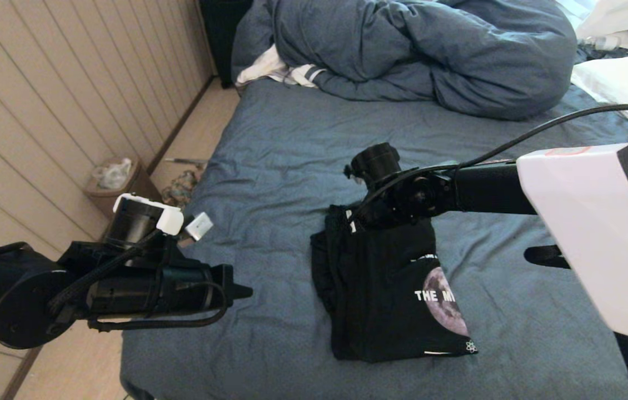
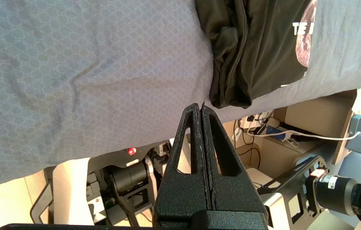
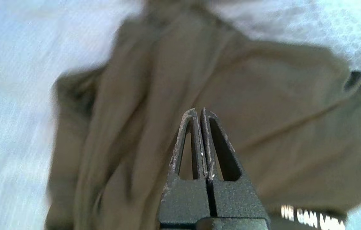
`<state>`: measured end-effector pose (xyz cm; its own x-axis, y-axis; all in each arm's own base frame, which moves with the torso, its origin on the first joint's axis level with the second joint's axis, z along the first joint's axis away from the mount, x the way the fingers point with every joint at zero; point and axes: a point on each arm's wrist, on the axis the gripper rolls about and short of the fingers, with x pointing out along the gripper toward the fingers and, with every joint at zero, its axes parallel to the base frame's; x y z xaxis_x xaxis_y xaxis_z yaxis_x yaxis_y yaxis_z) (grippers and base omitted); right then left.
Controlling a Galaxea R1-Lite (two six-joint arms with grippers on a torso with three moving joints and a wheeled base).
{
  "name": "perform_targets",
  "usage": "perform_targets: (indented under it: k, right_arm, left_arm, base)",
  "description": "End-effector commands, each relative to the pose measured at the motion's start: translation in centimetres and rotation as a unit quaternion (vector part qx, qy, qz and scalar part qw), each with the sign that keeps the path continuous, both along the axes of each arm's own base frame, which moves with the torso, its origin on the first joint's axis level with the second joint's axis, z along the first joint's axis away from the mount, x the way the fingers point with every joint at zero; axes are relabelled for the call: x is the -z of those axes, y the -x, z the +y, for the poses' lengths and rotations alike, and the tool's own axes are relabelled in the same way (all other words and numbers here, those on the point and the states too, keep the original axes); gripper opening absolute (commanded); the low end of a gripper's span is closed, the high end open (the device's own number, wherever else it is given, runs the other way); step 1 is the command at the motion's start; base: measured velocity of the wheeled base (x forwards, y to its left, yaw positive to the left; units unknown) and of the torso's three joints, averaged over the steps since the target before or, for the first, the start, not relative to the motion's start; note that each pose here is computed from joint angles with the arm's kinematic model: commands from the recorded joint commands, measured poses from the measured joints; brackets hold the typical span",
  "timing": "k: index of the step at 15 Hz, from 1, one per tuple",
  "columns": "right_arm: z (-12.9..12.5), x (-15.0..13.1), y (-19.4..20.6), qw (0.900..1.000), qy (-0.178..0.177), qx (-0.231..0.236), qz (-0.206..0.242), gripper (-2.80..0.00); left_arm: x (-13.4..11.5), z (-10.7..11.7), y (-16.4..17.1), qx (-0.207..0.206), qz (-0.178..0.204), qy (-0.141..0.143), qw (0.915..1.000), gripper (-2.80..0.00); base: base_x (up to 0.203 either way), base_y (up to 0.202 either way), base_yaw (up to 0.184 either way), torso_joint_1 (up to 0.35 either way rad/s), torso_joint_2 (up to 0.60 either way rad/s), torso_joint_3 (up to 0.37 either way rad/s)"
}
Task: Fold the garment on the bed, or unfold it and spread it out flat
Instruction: Fold the black T-shirt
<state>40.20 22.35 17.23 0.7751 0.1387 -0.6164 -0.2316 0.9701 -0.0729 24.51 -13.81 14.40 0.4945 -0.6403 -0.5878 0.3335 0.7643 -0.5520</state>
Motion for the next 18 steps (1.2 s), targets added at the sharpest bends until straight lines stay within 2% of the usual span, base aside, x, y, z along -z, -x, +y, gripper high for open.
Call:
perform_targets:
  k: [1, 6, 10, 13, 16, 18]
  right_arm:
    - [0.1, 1.3, -1.2, 1.000, -0.001, 0.010, 0.006, -2.80]
    - [0.9, 2.9, -1.6, 1.000, 0.004, 0.008, 0.019, -2.80]
    - [3.9, 5.1, -1.1, 1.000, 0.008, -0.022, 0.021, -2.80]
    - [4.8, 5.7, -1.1, 0.999, 0.005, -0.032, 0.012, -2.80]
    - [5.0, 4.4, -1.2, 0.999, -0.018, -0.033, -0.023, -2.80]
    - [5.1, 2.1, -0.5, 0.998, -0.034, -0.037, -0.046, -2.80]
  left_arm:
    - [-0.1, 0.0, 0.0, 0.000, -0.001, 0.002, 1.0000, -2.80]
    - [-0.2, 0.0, 0.0, 0.000, -0.003, 0.003, 1.0000, -2.80]
    - [-0.1, 0.0, -0.1, -0.002, 0.000, 0.003, 1.0000, -2.80]
    - [0.0, 0.0, -0.1, -0.001, 0.002, 0.003, 1.0000, -2.80]
    - [0.0, 0.0, -0.2, -0.002, 0.002, 0.003, 1.0000, -2.80]
    - [0.0, 0.0, -0.2, -0.002, -0.001, 0.004, 1.0000, -2.80]
  base:
    - [0.000, 0.000, 0.000, 0.000, 0.00, 0.000]
    - [0.000, 0.000, 0.000, 0.000, 0.00, 0.000]
    - [0.000, 0.000, 0.000, 0.000, 0.00, 0.000]
    - [0.000, 0.000, 0.000, 0.000, 0.00, 0.000]
    - [0.000, 0.000, 0.000, 0.000, 0.00, 0.000]
    - [0.000, 0.000, 0.000, 0.000, 0.00, 0.000]
